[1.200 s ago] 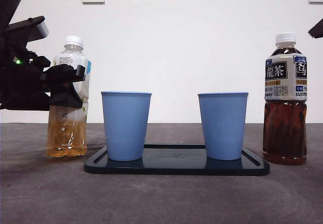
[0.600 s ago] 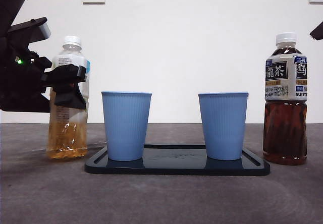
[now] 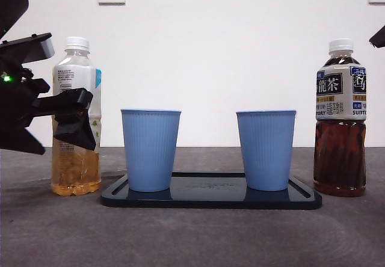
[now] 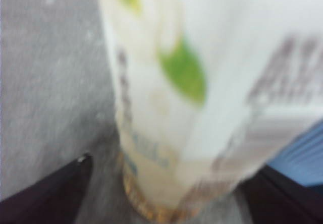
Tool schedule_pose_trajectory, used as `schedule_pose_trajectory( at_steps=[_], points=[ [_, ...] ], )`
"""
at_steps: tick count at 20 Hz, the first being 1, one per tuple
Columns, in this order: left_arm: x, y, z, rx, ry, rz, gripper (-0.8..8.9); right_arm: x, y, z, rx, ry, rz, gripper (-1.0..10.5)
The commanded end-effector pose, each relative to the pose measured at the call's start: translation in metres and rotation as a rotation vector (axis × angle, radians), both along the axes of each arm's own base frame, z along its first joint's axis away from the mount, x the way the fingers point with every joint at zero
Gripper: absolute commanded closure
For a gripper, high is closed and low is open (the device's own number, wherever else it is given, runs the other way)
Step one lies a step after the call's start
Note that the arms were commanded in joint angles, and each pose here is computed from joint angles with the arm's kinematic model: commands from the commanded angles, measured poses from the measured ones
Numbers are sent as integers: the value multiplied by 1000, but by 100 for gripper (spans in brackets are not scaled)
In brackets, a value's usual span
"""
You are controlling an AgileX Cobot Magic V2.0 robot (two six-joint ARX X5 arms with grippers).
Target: Pour the drink into the cup
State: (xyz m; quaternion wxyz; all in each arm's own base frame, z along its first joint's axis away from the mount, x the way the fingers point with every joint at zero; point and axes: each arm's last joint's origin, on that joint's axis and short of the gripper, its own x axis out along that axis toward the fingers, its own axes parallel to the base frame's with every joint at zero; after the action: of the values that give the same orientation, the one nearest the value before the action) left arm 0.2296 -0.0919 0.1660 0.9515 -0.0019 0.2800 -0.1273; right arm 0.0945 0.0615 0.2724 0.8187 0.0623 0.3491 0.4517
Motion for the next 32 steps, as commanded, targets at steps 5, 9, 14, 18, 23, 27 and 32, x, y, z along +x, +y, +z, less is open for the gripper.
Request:
schedule_pose_trajectory(
  at_steps=[5, 9, 14, 18, 23, 27, 32],
  points=[
    [-21, 8, 19, 17, 47, 3, 272, 3, -1, 5, -50, -70, -78, 471],
    [-47, 15, 39, 1, 54, -13, 282, 9, -2, 8, -99, -144, -186, 471],
    [-82, 24, 57, -109, 89, -40, 292, 17, 0, 11, -102, -192, -228, 475],
    [-103, 29, 68, -213, 96, -149, 551, 26, 5, 4, -132, -140, -220, 606],
    [-115, 33, 74, -248, 71, -194, 806, 39, 10, -6, -177, -74, -211, 939],
    [-118, 34, 76, -254, 53, -197, 806, 46, 14, -11, -197, -50, -211, 938],
    [-118, 34, 77, -257, 43, -198, 806, 46, 14, -12, -190, -39, -212, 938]
  ],
)
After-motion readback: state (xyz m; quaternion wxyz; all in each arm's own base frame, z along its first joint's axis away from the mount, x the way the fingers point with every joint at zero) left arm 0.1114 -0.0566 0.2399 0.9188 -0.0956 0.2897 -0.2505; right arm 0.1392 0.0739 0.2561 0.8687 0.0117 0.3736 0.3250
